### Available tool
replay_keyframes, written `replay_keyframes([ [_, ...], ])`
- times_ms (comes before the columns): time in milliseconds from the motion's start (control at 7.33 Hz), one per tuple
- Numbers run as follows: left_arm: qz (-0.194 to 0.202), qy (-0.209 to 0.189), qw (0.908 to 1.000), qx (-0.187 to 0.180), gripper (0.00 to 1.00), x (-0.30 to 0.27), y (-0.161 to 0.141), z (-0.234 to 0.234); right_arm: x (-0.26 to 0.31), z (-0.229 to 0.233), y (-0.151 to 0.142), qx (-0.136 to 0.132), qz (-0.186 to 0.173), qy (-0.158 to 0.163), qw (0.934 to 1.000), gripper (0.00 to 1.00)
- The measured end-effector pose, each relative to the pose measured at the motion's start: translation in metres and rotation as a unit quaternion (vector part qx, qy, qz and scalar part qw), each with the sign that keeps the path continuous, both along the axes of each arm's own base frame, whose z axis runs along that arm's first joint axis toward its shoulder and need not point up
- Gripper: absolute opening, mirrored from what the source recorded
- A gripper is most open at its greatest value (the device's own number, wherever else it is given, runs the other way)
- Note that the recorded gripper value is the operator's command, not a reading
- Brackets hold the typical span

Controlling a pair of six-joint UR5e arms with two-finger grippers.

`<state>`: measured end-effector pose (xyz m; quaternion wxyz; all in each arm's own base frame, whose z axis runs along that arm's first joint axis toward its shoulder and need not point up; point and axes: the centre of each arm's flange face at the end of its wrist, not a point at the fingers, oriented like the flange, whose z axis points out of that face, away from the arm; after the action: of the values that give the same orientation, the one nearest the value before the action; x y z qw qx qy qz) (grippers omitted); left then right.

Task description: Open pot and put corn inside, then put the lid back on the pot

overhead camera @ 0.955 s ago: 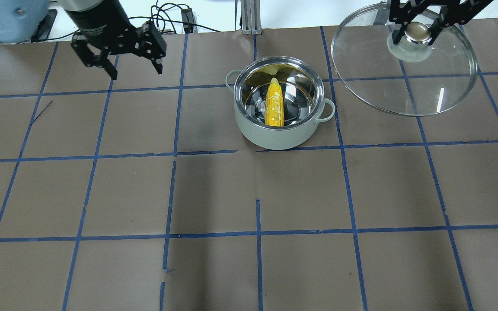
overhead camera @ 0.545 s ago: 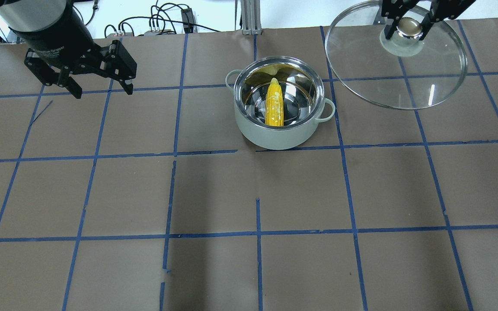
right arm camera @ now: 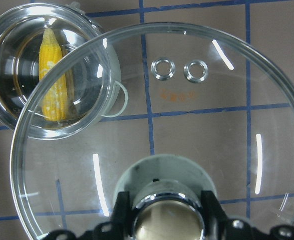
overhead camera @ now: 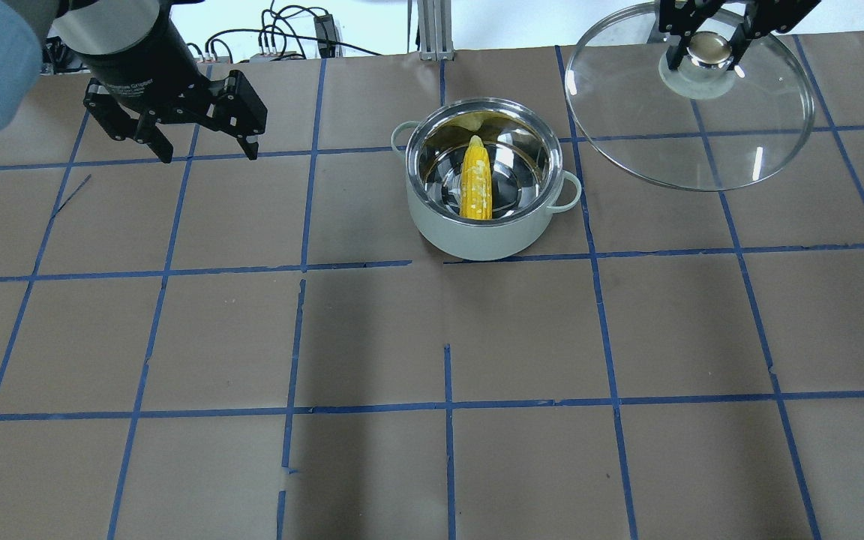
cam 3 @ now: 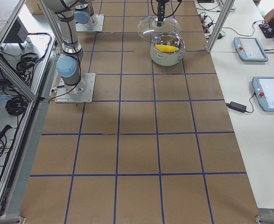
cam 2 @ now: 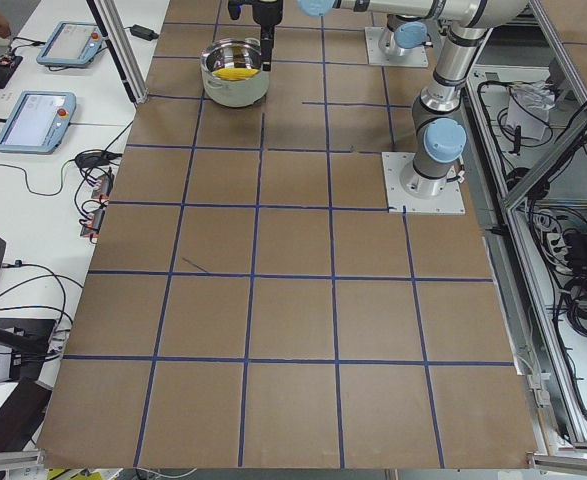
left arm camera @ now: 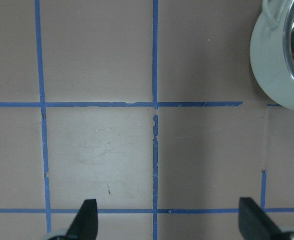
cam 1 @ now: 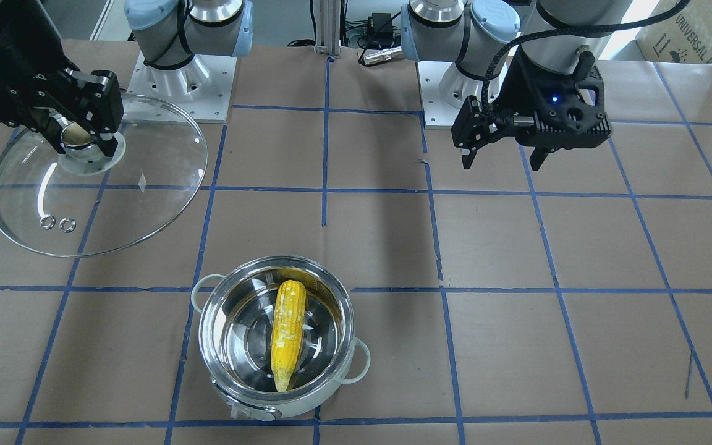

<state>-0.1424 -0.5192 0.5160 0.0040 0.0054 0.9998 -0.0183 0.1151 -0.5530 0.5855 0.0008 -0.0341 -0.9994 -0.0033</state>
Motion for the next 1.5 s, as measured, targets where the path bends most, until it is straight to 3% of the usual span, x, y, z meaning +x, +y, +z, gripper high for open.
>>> replay_keyframes([
  [409,-0.003,-0.001,1.0,0.009,1.0,0.023,-0.002,0.019,0.001,-0.003,-0.001,0.008,-0.004,0.002,1.0,0.4],
  [682,-0.025,-0.001,0.9996,0.015,1.0,0.026,0.002,0.016,0.003,-0.01,0.0,0.027,-0.007,0.001,0.9996,0.4],
  [1091,-0.026,-0.002,0.9995,0.018,1.0,0.025,0.004,0.014,0.014,-0.048,-0.038,0.034,-0.007,0.0,0.9994,0.4],
  [1500,-0.014,-0.002,0.9997,0.019,1.0,0.024,0.006,0.013,0.078,-0.065,-0.055,0.034,0.016,-0.006,0.9993,0.39],
])
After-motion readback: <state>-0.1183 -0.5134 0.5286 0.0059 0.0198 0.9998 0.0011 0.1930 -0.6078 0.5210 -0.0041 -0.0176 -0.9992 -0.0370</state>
